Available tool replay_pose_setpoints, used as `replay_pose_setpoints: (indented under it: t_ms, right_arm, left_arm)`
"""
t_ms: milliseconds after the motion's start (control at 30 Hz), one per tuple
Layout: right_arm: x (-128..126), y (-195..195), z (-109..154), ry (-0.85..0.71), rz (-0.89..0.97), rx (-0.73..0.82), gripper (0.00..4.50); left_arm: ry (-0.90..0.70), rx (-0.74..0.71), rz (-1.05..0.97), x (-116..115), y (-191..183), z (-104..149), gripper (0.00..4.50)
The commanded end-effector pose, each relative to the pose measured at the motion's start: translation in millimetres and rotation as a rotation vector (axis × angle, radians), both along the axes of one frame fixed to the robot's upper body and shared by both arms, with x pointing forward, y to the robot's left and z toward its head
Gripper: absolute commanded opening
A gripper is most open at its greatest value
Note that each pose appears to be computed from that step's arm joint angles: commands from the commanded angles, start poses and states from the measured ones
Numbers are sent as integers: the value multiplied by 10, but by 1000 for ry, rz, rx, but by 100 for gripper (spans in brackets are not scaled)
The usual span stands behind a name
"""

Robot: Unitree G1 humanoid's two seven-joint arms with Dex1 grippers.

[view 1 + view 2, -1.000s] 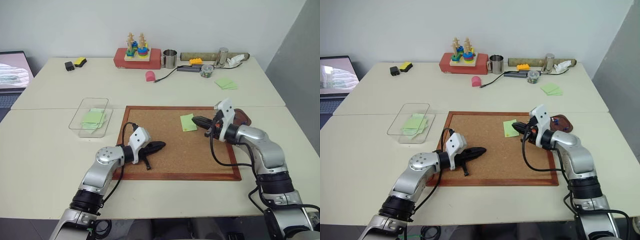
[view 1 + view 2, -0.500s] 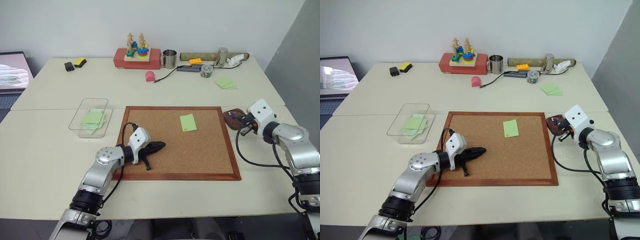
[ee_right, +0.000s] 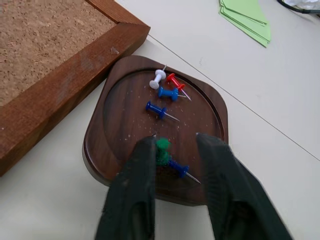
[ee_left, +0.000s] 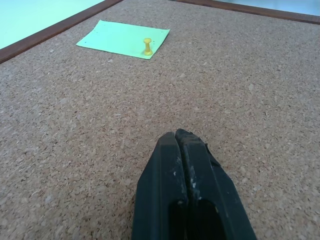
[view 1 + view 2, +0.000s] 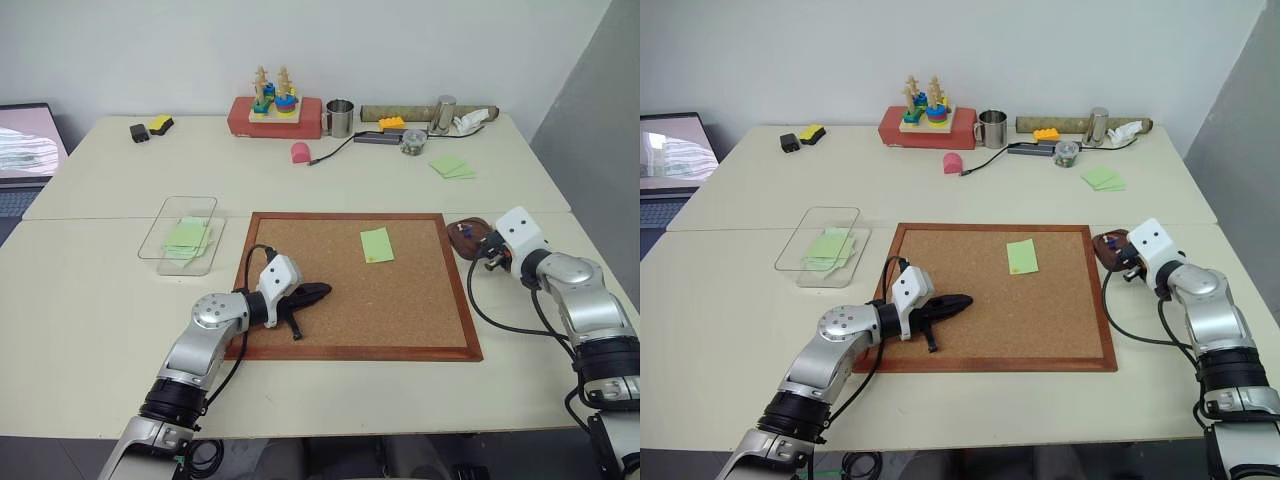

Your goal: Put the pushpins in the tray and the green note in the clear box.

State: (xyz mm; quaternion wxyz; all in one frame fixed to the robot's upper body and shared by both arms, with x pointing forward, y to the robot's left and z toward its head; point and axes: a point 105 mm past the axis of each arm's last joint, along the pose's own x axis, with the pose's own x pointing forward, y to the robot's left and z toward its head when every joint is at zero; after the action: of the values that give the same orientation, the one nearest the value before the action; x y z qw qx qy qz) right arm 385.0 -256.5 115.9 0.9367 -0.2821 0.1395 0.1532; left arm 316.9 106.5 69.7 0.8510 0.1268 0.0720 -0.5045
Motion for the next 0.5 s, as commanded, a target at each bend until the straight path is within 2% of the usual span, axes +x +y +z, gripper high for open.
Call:
replay_pose_setpoints:
  t_ms: [33, 133, 300, 400, 500]
  right_arm:
    - [42, -10, 243, -75, 8, 11, 238]
    - [48, -18, 341, -97, 7, 31, 299]
    - [-27, 118, 522, -109, 83, 63, 299]
    - [-163, 468, 600, -67, 214, 180, 299]
    - [-306, 840, 564, -22, 334, 255, 299]
  left_arm:
    - [117, 71, 0, -119, 50, -345, 0]
    - [117, 71, 1, -116, 52, -347, 0]
    - [116, 72, 1, -114, 56, -348, 0]
    - [116, 72, 2, -111, 60, -348, 0]
    - [117, 72, 2, -107, 65, -348, 0]
